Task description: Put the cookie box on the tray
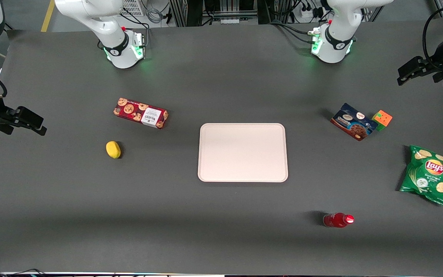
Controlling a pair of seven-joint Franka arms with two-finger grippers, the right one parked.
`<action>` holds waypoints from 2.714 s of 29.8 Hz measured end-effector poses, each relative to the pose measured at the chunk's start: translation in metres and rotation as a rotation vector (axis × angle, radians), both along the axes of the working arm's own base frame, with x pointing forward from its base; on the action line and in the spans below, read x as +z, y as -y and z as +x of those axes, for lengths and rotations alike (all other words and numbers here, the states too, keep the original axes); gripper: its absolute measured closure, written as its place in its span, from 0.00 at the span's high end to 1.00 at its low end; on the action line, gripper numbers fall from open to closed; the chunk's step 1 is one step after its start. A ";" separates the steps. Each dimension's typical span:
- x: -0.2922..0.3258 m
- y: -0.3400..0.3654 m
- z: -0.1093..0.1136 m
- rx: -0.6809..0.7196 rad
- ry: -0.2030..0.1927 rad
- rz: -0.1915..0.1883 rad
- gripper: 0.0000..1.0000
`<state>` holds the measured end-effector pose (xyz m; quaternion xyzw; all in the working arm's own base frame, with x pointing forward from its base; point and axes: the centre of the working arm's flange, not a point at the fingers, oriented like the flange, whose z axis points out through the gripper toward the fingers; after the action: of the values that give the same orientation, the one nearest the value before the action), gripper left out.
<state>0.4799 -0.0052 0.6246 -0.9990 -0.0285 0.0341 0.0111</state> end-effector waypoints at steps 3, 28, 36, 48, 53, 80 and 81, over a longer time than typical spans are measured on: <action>0.000 0.000 0.000 0.000 0.000 0.000 1.00; -0.007 -0.007 0.004 0.013 -0.013 -0.001 1.00; -0.031 -0.006 0.025 0.009 -0.016 -0.003 1.00; -0.033 -0.004 0.030 0.004 -0.006 -0.004 1.00; -0.027 -0.003 0.031 0.003 0.006 -0.005 1.00; -0.014 -0.006 0.031 0.014 0.031 -0.025 1.00; -0.014 -0.006 0.031 0.014 0.030 -0.025 1.00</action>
<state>0.5108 0.0009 0.6101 -0.9992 -0.0350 0.0193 -0.0023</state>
